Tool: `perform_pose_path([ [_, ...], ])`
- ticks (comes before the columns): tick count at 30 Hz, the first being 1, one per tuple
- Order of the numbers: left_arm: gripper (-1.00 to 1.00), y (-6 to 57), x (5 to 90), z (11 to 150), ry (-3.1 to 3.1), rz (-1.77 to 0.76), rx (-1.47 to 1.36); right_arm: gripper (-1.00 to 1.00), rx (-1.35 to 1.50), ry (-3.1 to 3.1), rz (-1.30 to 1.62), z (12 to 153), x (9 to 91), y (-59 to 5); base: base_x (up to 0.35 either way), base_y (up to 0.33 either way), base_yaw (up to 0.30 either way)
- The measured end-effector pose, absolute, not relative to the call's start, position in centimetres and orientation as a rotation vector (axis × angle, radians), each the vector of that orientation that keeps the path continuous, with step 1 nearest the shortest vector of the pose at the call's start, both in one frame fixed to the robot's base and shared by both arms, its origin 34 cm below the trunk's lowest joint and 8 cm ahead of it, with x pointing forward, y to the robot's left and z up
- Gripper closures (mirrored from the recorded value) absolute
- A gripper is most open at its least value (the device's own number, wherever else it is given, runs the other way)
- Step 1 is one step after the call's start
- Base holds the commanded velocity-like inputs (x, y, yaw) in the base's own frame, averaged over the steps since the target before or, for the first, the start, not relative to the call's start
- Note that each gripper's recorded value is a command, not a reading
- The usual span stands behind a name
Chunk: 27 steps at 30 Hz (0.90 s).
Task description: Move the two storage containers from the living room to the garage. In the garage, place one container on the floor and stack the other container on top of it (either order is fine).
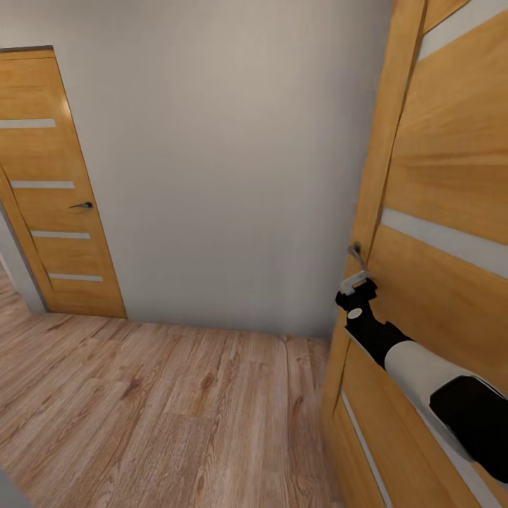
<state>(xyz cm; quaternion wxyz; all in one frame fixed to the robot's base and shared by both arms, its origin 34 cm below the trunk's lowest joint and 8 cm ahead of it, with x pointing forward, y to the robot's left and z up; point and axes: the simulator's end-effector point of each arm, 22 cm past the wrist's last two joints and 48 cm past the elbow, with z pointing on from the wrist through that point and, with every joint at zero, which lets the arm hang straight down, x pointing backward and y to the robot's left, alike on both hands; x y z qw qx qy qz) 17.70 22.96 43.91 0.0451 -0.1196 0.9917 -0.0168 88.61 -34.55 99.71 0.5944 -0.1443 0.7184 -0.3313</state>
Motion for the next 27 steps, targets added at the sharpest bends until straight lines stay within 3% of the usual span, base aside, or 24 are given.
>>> perform_pose_path([
  [12,-1.0,23.0,17.7,43.9,3.029,-0.051,-0.365,-1.0,-0.286,1.681,-0.849,100.2,87.7,-40.8,0.0,0.0,0.0],
  [27,-1.0,23.0,17.7,43.9,3.029,-0.051,-0.366,-1.0,-0.273,1.684,-0.9,100.5,87.0,-44.1,0.0,0.0,0.0],
])
